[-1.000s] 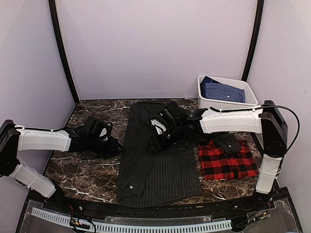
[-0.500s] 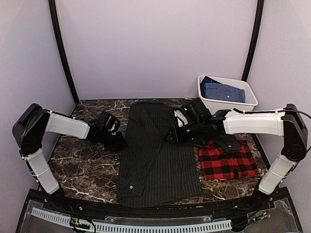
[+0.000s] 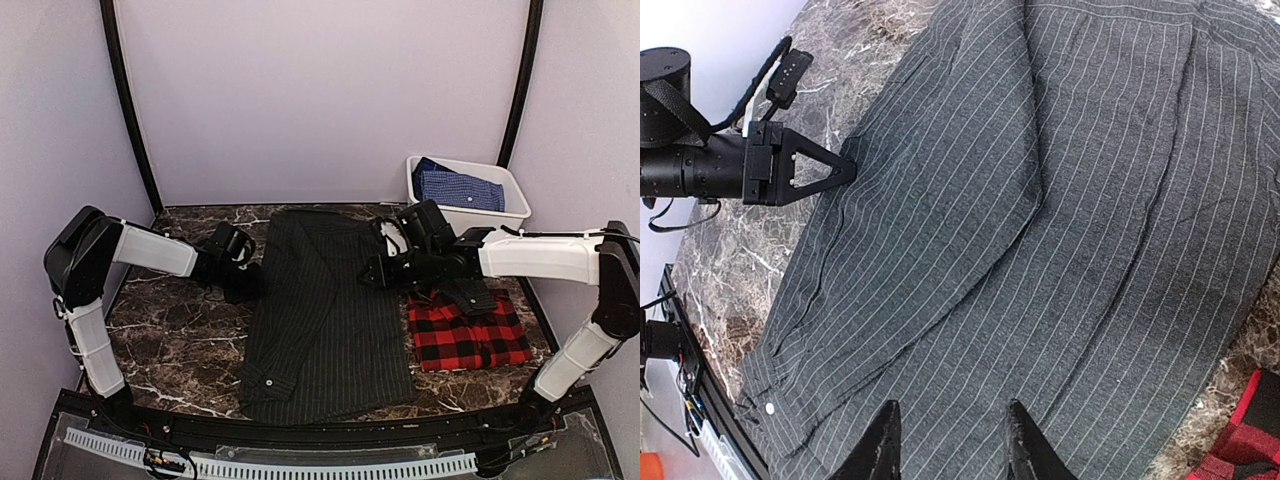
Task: Fold and stack the long sleeve shirts
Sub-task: Move the 1/3-folded shirt to the center of the board.
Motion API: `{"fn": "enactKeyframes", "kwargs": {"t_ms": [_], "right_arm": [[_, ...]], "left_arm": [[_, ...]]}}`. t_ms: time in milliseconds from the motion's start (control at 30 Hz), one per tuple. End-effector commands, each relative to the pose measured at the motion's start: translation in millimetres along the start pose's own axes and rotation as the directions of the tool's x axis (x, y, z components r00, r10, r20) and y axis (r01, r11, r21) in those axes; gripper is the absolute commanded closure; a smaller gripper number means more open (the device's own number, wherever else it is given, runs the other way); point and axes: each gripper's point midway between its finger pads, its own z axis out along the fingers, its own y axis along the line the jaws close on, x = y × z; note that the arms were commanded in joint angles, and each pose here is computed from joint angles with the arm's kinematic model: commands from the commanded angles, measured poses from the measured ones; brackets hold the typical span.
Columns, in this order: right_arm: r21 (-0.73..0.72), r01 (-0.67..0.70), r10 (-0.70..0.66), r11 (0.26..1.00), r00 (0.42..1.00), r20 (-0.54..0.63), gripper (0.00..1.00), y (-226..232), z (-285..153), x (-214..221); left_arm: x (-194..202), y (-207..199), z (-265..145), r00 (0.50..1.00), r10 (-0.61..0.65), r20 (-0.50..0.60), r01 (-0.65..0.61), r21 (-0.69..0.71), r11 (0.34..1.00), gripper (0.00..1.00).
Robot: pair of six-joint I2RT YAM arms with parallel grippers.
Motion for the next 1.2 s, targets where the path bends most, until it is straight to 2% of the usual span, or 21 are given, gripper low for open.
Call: {"fn": "enactKeyframes", "kwargs": {"t_ms": [0,233,500,767,1000,1167], "right_arm": [[-0.007,0.021,-0.02,1.0,0.999,0.045,0.68,0.8,-2.2,-11.6],[-0.016,0.018,-0.018,1.0,0.999,0.039,0.68,2.0,6.0,-13.7],[0.022,0.017,-0.018,1.0,0.997,0.069,0.68,-4.8,2.3,-22.2],[0.083,-0.028,0.015,0.996,0.988,0.152,0.66,-25.3,-22.9,-34.6],[0.11,-0.099,0.07,0.989,0.968,0.241,0.64,-46.4,-50.7,-38.4],[0.112,-0.11,0.079,0.988,0.965,0.249,0.64,-50.0,-55.4,-39.1]], "left_arm": [[6.7,45.9,-3.0,0.999,-0.037,-0.022,0.034,-0.138,0.99,1.0],[-1.4,79.8,-19.5,0.998,-0.062,-0.009,0.059,-0.186,0.981,1.0],[-7.5,87.5,-29.9,0.997,-0.073,0.001,0.072,-0.189,0.979,0.98],[-33.6,60.2,-52.5,0.999,-0.008,0.052,0.015,-0.137,0.99,0.75],[-69.4,19.3,-84.8,0.987,0.061,0.15,-0.05,-0.078,0.996,0.71],[-74.8,-32.2,-75.4,0.98,0.127,0.155,-0.136,0.049,0.99,0.72]]}}
